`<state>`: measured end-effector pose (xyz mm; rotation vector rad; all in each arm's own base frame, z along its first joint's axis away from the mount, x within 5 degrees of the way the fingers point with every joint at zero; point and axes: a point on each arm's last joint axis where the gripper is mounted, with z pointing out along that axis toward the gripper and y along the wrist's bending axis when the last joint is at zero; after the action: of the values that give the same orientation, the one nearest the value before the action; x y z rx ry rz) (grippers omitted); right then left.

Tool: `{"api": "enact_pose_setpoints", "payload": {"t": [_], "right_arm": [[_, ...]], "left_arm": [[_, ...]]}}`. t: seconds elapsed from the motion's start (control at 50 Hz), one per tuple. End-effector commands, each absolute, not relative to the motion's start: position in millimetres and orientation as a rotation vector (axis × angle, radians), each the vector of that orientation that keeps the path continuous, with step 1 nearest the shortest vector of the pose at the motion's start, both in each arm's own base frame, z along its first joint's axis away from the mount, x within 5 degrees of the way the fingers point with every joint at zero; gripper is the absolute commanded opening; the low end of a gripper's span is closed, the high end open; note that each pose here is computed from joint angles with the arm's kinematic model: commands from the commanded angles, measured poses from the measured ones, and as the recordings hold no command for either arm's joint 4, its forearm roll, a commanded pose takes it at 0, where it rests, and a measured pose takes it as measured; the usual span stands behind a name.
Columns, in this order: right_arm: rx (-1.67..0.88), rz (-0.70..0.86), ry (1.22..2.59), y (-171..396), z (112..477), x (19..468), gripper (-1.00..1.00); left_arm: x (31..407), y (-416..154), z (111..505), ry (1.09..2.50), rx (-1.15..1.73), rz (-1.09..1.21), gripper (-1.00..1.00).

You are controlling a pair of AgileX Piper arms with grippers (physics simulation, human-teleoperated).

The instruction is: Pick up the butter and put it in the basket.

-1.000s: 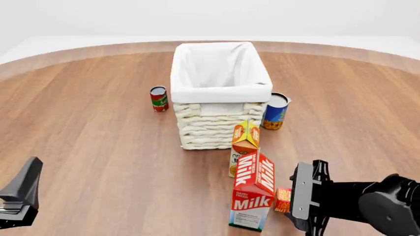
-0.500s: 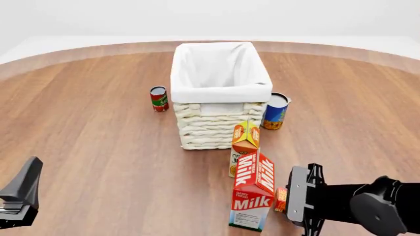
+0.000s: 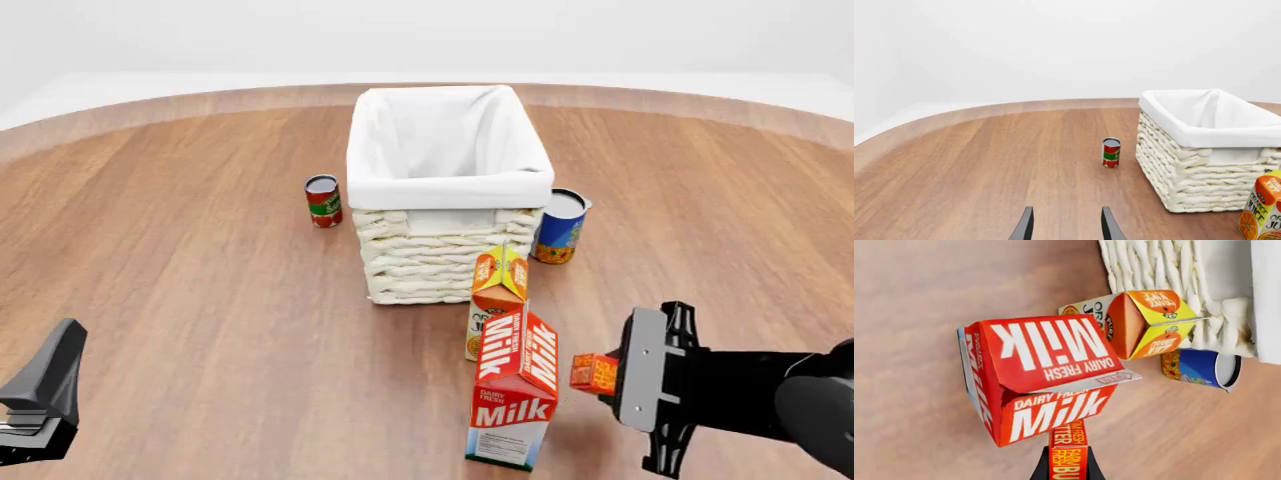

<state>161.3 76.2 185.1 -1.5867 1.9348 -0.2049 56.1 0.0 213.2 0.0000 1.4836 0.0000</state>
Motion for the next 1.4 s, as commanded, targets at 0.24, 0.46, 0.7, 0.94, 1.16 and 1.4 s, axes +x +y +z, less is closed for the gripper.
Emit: {"api": "enact_pose_setpoints", "payload": {"t": [0.24, 0.46, 0.7, 0.94, 1.16, 1.4], "right_arm": [[-1.312, -0.148, 1.815, 74.3, 286.7, 139.5, -1.00], [-0.851, 0.168, 1.526, 67.3, 368.2, 93.7, -1.00], [-0.757, 0.239, 1.461, 63.0, 385.0, 85.6, -1.00], [-0.685, 0.302, 1.400, 72.4, 384.2, 95.9, -1.00], [-0.516, 0.309, 1.379, 82.9, 370.9, 135.8, -1.00], [-0.460, 0.442, 1.339, 98.7, 370.6, 145.3, -1.00]], "left_arm": [[56.1, 0.0, 213.2, 1.484, 0.000, 0.000, 1.00], [56.1, 0.0, 213.2, 1.484, 0.000, 0.000, 1.00], [56.1, 0.0, 213.2, 1.484, 0.000, 0.000, 1.00], [56.1, 0.0, 213.2, 1.484, 0.000, 0.000, 1.00], [56.1, 0.0, 213.2, 1.484, 0.000, 0.000, 1.00], [56.1, 0.0, 213.2, 1.484, 0.000, 0.000, 1.00]]}}
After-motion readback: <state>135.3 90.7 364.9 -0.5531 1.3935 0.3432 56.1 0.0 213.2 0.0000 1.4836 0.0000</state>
